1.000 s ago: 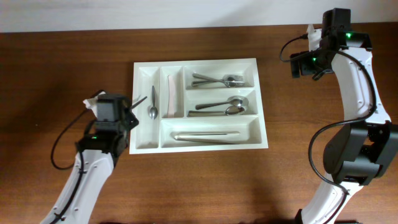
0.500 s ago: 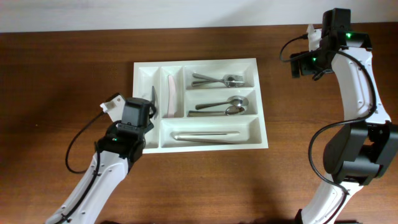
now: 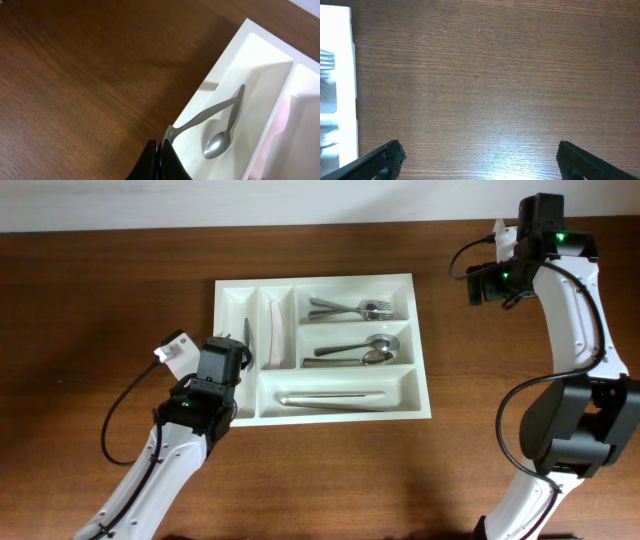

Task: Pack container
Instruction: 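Lift the spoon and carry it with the left gripper into the left compartment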

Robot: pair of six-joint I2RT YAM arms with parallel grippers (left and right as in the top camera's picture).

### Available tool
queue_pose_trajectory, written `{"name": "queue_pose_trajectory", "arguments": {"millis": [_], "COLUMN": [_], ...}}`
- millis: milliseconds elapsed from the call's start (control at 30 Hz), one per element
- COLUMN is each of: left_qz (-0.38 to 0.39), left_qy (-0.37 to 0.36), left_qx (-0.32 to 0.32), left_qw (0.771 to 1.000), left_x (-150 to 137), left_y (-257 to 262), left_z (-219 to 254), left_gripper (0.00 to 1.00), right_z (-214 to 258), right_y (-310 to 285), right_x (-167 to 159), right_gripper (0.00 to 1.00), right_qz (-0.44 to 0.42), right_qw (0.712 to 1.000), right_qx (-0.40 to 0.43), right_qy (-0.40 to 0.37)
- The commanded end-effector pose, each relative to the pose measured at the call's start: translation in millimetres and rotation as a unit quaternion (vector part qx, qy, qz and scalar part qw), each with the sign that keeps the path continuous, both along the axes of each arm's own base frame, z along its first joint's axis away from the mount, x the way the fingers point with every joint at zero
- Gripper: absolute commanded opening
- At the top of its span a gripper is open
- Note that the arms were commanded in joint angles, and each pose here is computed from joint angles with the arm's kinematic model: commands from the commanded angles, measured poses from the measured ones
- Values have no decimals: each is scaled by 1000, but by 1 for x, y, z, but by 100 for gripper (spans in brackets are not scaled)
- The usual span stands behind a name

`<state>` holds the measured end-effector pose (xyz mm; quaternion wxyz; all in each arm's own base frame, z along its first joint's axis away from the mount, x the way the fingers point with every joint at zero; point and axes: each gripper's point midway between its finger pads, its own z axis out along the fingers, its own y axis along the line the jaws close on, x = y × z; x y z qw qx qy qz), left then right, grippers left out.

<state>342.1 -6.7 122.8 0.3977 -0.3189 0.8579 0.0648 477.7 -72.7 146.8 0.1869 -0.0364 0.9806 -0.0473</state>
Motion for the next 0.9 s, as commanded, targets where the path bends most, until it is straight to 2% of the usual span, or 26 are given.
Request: {"name": "queue_pose_trajectory", "arguments": {"millis": [0, 267, 767, 800, 867], "left_qz": [9, 4, -14, -16, -20], "left_qy": [-22, -31, -49, -49, -50], "left_qx": [0, -10, -31, -31, -34], "left_qw": [1000, 999, 998, 998, 998], "left_x": [8, 33, 57, 57, 57], "left_y": [0, -10, -28, -30, -33], "left_z": [10, -13, -31, -32, -32], "left_gripper": [2, 2, 2, 4, 22], "right_z": [10, 10, 10, 10, 10], "right_y": [2, 2, 2, 2, 2], "right_x": [0, 0, 0, 0, 0], "right_gripper": [99, 99, 99, 99, 99], "right_qz": [5, 5, 5, 5, 5], "right_qw": [1000, 1000, 1000, 1000, 1000], "right_qx": [-4, -4, -4, -4, -4], "right_qy": [-11, -11, -11, -11, -11]}}
